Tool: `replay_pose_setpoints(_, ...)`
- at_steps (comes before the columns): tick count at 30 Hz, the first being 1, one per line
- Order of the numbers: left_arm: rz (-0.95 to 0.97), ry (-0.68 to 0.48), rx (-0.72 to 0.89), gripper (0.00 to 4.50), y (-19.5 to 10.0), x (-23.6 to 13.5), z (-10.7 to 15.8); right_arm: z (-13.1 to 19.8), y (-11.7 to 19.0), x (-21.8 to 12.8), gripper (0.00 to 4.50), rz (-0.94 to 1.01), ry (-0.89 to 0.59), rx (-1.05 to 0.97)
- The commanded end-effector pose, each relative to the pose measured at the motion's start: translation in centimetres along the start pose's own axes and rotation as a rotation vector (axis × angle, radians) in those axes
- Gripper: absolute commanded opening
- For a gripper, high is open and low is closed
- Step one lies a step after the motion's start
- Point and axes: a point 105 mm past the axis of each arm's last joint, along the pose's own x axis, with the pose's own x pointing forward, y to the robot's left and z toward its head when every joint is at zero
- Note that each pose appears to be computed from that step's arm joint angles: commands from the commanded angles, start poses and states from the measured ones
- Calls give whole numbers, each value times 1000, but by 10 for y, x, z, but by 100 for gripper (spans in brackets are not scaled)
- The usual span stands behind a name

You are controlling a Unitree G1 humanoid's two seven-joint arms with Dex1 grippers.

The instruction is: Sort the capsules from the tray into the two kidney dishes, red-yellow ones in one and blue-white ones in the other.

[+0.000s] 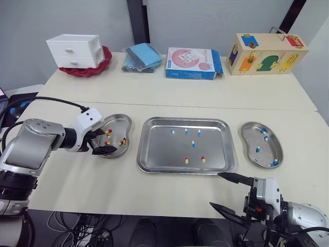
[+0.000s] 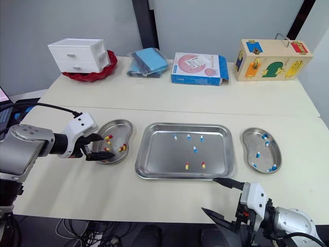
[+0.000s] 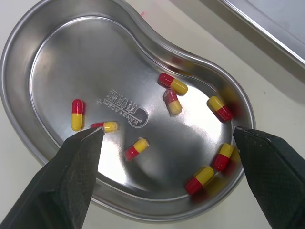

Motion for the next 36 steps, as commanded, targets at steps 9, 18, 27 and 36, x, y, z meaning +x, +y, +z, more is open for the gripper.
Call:
replay_pose_setpoints(9,-40,-167,-104,448,-1,-28,6,14,-14,-18,450,-23,37,-1)
replay_pose_setpoints(18,81,-377,-169,448,1,-68,-24,8,-53,-87,450,-176,289,122)
replay_pose_setpoints(27,274,-425,-192,448,9,-97,-68,5,-89,-144,450,-327,418,241)
replay_pose_setpoints(36,317,-440,-215,448,1,-94,-85,0,-105,-162,450,-350,518,266)
